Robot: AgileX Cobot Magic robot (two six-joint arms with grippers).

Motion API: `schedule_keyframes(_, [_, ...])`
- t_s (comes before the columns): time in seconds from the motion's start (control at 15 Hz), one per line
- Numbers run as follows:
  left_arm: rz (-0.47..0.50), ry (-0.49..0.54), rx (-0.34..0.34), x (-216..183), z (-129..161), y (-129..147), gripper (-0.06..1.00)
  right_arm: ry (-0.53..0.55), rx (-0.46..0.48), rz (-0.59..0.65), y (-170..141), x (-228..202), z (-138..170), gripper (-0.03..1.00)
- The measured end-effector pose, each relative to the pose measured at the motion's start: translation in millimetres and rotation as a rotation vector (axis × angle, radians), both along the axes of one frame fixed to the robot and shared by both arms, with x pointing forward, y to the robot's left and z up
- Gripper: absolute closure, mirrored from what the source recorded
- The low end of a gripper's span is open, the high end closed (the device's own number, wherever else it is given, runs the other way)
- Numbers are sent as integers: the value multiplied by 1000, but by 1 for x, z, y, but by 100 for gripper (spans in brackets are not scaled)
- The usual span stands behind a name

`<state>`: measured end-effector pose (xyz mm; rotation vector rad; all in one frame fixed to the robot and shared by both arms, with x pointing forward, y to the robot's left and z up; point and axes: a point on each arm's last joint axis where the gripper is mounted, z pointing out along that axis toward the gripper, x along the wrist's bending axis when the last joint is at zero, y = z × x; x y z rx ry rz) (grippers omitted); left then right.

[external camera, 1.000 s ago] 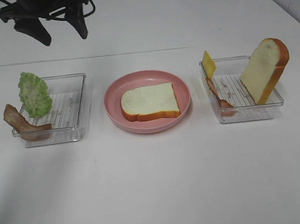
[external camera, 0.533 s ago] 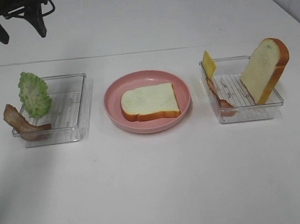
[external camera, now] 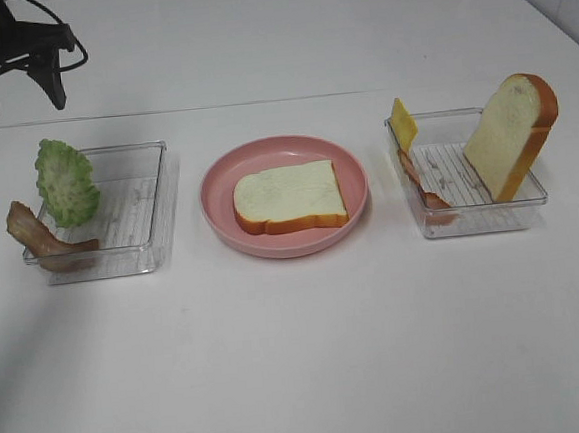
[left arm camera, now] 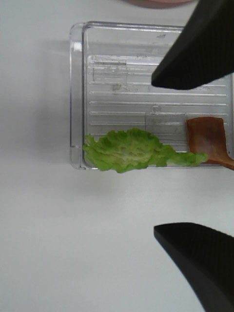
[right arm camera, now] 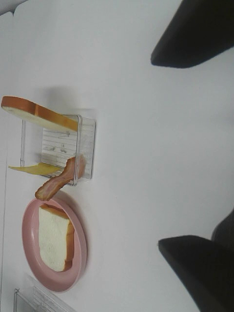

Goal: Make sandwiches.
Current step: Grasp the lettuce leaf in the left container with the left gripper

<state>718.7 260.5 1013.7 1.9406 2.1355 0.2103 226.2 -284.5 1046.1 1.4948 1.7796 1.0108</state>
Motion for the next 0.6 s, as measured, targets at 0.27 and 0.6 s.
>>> schedule_keyframes(0.27, [1, 82, 7, 1, -31, 1, 23, 0, 0, 0, 0, 0, 0, 9])
schedule_keyframes(0.6, [-1, 150, 11, 5, -64, 0, 25, 0, 0, 0, 0, 0, 0, 9])
